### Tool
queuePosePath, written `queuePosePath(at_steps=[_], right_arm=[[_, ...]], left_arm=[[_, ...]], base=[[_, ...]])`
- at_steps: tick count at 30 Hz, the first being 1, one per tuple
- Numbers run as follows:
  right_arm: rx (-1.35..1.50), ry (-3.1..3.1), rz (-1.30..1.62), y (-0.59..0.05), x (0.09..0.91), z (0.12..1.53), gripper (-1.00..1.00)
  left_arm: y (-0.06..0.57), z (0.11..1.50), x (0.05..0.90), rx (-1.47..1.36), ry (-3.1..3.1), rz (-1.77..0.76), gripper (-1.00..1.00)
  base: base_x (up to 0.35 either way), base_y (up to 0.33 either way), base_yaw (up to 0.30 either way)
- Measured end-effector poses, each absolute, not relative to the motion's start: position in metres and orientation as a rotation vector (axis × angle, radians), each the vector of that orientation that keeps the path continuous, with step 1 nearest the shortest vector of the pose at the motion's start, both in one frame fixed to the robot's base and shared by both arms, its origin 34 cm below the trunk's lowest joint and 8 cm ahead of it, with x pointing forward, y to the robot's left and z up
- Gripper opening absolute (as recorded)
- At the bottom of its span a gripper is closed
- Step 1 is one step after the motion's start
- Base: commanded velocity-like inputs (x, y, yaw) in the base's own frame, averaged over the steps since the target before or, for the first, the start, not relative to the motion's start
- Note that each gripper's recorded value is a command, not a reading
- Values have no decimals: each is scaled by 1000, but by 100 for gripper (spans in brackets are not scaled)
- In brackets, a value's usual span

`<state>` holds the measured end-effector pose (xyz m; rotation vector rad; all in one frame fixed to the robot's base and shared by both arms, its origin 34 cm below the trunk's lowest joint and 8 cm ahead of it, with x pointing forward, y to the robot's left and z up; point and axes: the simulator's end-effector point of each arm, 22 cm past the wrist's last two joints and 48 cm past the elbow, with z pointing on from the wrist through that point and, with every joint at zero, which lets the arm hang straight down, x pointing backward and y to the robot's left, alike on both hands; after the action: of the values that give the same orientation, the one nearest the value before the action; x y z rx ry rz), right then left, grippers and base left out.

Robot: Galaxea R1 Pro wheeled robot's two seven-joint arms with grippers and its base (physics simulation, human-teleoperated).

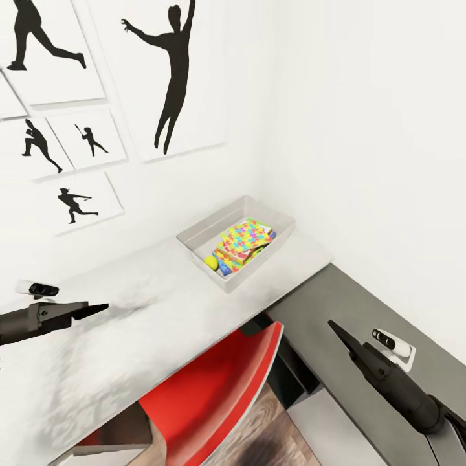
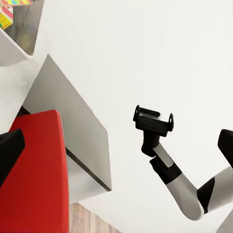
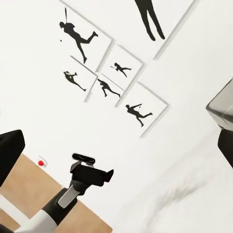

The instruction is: Put all the toys in the child's room - the three board games (two on the bed and one on the table), the two jigsaw puzzles on the table, and the tennis ball on the table - inside the toy box on the table in the child's room.

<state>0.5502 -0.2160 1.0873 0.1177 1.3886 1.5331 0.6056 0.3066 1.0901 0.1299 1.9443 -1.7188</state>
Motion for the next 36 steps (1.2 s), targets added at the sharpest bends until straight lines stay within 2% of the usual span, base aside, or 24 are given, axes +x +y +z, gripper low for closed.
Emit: queuePosePath(at_steps=[10,36], right_arm=[[109,1374,1518,-221,550,1095,100],[76,1340,1510,-221,545,1114,100]], left_arm=[[325,1105,606,101,1897,-1674,100],[322,1126,600,134,1858,-1666,100]], base=[[0,0,69],[0,0,69]])
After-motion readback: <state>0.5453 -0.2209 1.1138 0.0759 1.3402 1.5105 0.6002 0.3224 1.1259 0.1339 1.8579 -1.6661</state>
